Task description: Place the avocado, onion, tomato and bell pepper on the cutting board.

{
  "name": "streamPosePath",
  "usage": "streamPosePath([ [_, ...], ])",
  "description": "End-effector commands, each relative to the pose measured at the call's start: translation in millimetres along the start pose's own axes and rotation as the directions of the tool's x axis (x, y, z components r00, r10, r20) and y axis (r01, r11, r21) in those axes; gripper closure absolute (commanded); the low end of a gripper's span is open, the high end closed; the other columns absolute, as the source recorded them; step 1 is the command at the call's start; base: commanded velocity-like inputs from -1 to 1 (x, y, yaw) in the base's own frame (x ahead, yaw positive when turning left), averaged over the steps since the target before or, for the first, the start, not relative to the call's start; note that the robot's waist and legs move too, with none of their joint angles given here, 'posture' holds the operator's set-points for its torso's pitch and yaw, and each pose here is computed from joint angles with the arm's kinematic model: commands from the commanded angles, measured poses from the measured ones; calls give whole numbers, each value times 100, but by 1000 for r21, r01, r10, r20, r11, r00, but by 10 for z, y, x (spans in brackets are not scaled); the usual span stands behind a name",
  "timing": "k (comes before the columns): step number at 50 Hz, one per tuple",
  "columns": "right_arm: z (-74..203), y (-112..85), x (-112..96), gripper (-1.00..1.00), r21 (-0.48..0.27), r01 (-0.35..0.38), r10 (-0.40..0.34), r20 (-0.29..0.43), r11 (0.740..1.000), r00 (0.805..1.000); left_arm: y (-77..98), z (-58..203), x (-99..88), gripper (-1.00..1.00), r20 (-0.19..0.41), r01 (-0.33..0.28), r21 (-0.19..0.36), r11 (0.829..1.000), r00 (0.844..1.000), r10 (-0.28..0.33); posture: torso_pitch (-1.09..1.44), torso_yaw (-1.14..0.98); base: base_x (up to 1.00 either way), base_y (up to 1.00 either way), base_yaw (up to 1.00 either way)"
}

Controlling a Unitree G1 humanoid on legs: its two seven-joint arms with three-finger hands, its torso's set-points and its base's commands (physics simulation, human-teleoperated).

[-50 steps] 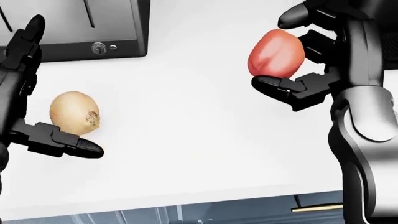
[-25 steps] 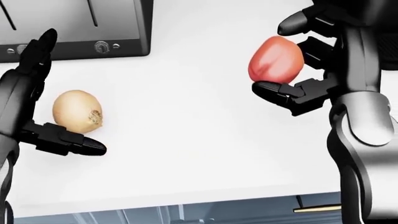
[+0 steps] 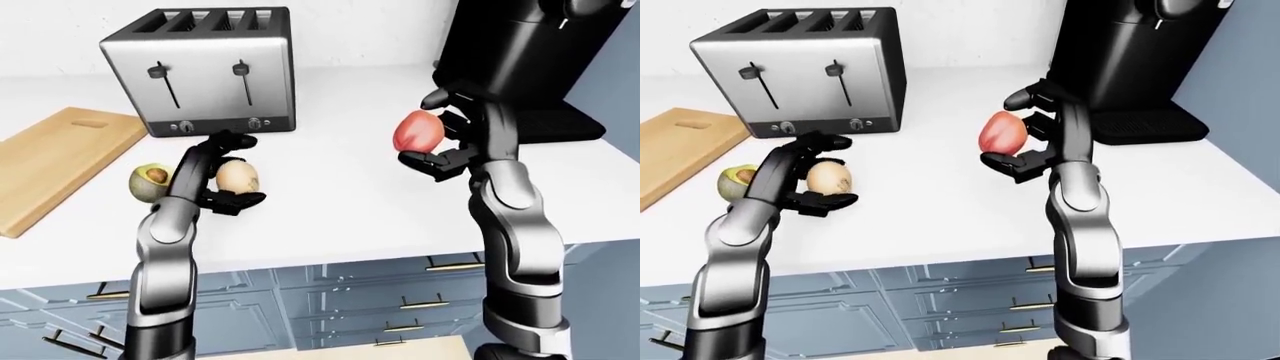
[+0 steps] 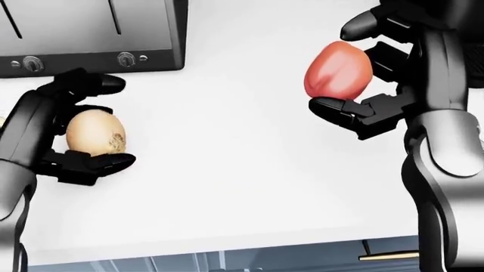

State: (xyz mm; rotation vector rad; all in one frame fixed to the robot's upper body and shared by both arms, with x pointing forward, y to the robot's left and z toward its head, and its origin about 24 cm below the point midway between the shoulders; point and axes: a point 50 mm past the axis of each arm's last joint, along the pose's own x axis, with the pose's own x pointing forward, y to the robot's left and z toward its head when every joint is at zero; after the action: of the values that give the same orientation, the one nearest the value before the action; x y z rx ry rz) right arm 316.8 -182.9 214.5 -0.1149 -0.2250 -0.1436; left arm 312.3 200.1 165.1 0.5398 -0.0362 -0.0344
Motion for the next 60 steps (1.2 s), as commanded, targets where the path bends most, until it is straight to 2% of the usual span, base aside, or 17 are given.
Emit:
streamPosePath([
  [1,219,-19,-3,100,8,8,-9,107,1000,994,74,144,-11,-8,68,-34,20,999,997,33,0,0,0,0,0],
  [10,213,-17,-13,100,7,8,-8,107,1000,994,61,140,-16,15,66,-30,20,999,997,29,0,0,0,0,0],
  [17,185,-31,-15,100,3,28,-28,95,1000,995,74,227,-37,43,96,-32,-10,999,995,33,0,0,0,0,0],
  [24,195,-42,-26,100,-3,34,-34,94,999,995,99,313,-66,58,119,-38,-16,999,992,40,0,0,0,0,0],
  [26,208,-38,-24,100,-2,33,-33,98,999,995,106,382,-84,62,145,-32,-49,998,989,39,0,0,0,0,0],
  [28,208,-24,-17,100,-15,30,-29,105,999,994,118,404,-88,71,146,-36,-38,999,988,42,0,0,0,0,0],
  [29,215,-10,-17,100,-13,28,-27,104,1000,994,126,442,-100,84,157,-36,-51,998,987,44,0,0,0,0,0],
  [31,211,-1,-19,100,-24,27,-25,100,999,995,149,499,-118,89,181,-42,-67,997,982,54,0,0,0,0,0],
  [32,203,-5,-20,100,-22,28,-26,94,999,995,174,539,-126,100,198,-54,-68,996,978,66,0,0,0,0,0],
  [34,226,-9,-25,100,-26,27,-24,97,999,995,181,578,-131,100,206,-52,-81,995,976,68,0,0,0,0,0],
  [36,260,-13,-34,100,-31,24,-21,103,999,994,196,667,-149,100,246,-47,-123,991,966,76,0,0,0,0,0],
  [37,292,-12,-45,100,-19,17,-15,111,1000,994,218,729,-173,100,269,-45,-161,986,959,88,0,0,0,0,0],
  [43,520,15,-115,100,-21,-13,16,162,1000,987,292,899,-294,100,324,-31,-240,970,939,111,0,0,0,0,0],
  [46,568,29,-124,100,-24,-19,23,167,1000,986,322,914,-329,100,327,-46,-235,971,937,123,0,0,0,0,0],
  [47,588,38,-133,100,-21,-28,31,173,999,985,346,927,-361,100,330,-54,-258,965,933,140,0,0,0,0,0],
  [51,626,51,-171,100,-30,-36,40,181,999,983,384,897,-459,100,323,-77,-266,961,932,164,0,0,0,0,0],
  [60,640,68,-213,100,-31,-50,55,197,998,979,426,944,-549,100,328,-92,-261,961,928,178,0,0,0,47,0],
])
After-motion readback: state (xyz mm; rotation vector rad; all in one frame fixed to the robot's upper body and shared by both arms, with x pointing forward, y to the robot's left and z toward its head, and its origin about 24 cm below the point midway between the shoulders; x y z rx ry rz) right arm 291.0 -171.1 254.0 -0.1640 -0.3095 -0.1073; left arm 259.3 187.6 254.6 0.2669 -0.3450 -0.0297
